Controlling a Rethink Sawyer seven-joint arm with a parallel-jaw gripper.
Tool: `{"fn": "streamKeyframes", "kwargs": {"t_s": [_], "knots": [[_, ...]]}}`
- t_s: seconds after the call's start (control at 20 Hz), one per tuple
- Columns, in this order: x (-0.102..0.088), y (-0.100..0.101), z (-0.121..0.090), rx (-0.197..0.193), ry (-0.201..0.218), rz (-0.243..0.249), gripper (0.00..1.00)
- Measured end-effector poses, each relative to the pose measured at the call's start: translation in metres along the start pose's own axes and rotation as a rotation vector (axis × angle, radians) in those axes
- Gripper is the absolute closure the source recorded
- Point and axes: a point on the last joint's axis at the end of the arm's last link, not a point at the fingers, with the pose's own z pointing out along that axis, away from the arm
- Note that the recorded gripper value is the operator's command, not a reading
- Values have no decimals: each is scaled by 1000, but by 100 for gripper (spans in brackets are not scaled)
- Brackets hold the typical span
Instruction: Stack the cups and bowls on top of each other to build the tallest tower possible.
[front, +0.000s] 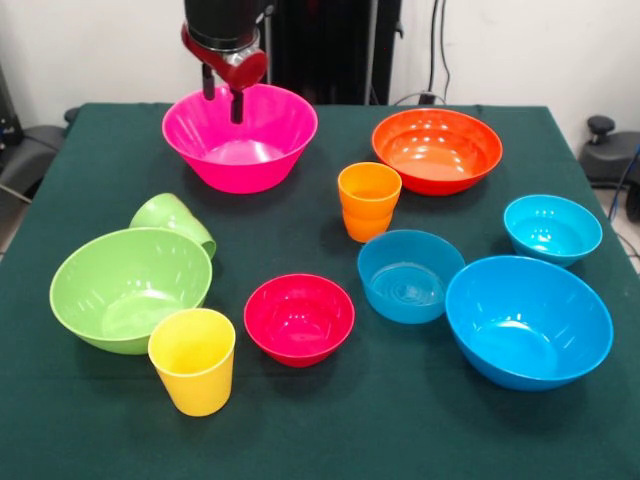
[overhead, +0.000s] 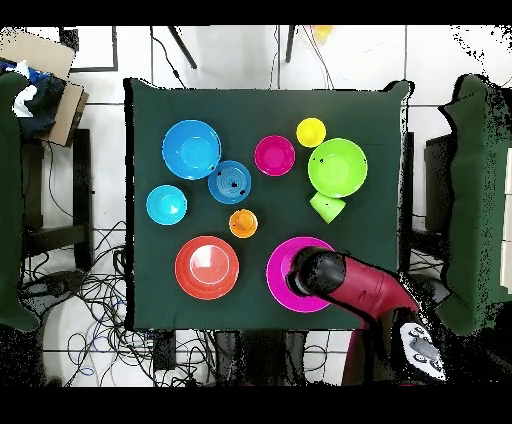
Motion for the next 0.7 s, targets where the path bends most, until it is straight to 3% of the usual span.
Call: {"fn": "streamKeyframes", "kwargs": {"t_s": [0.4,0.7], "knots": [[5,11,1,-11,-1,-43,0],[-5,16,2,-16,-15,-46,0]]}}
